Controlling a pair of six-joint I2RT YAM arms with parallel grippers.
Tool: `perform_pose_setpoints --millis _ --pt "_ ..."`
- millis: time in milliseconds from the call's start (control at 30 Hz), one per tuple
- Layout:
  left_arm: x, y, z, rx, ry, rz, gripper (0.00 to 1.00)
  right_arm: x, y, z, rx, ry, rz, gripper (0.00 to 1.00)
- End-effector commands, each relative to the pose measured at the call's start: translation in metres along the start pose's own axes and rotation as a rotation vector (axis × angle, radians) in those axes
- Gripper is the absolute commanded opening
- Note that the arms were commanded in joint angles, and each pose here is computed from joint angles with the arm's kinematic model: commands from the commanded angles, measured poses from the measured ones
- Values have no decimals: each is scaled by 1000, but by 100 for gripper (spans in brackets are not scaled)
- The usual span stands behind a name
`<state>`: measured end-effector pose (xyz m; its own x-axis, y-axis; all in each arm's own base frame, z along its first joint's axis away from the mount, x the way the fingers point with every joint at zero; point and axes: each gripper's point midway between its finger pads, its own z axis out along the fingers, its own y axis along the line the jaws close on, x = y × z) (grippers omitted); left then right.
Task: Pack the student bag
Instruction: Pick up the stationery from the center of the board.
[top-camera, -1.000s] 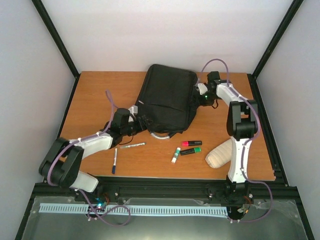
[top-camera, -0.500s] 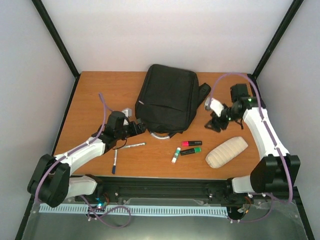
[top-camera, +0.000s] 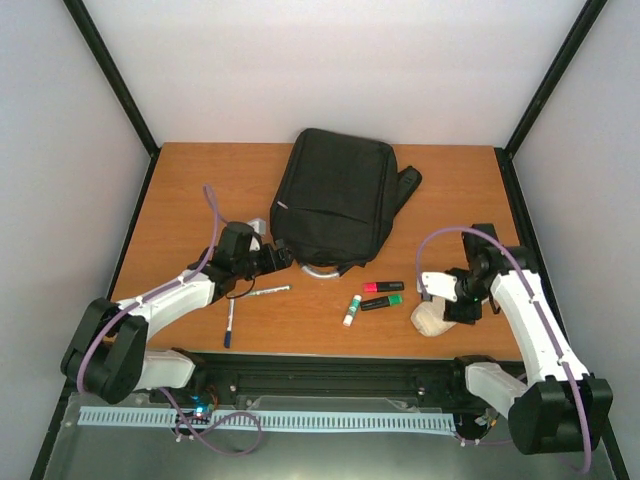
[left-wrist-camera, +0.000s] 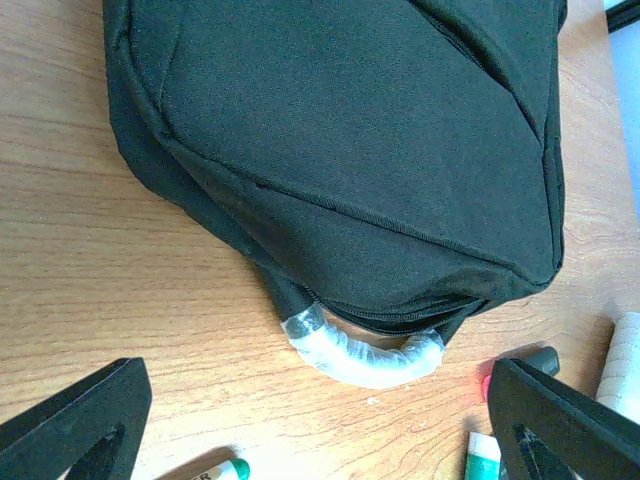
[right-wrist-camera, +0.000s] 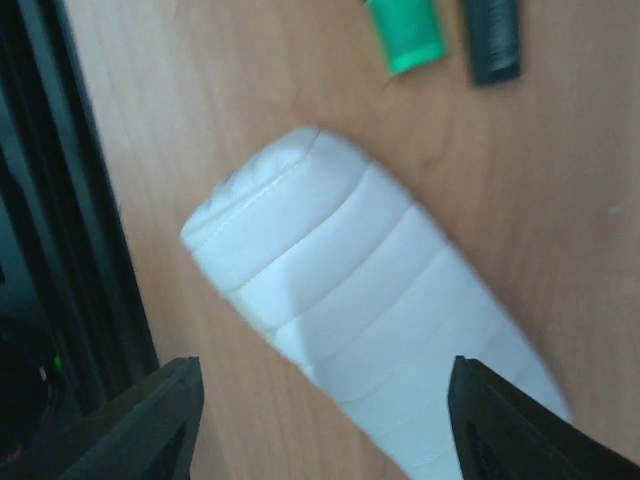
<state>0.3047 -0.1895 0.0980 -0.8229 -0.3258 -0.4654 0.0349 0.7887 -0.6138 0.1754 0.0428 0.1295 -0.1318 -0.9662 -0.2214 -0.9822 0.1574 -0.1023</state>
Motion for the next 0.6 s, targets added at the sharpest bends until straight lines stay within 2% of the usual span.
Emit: perform_pose_setpoints --millis 0,133,267,567 --pt "-15 -12 -2 26 -26 30 95 36 20 16 -11 162 -123 72" --pt "-13 -11 0 26 -16 26 95 45 16 29 81 194 -195 77" --pt "-9 -11 1 46 -1 11 95 42 7 36 159 172 -239 79" --pt "-4 -7 -1 44 -1 7 95 48 2 63 176 179 -278 80"
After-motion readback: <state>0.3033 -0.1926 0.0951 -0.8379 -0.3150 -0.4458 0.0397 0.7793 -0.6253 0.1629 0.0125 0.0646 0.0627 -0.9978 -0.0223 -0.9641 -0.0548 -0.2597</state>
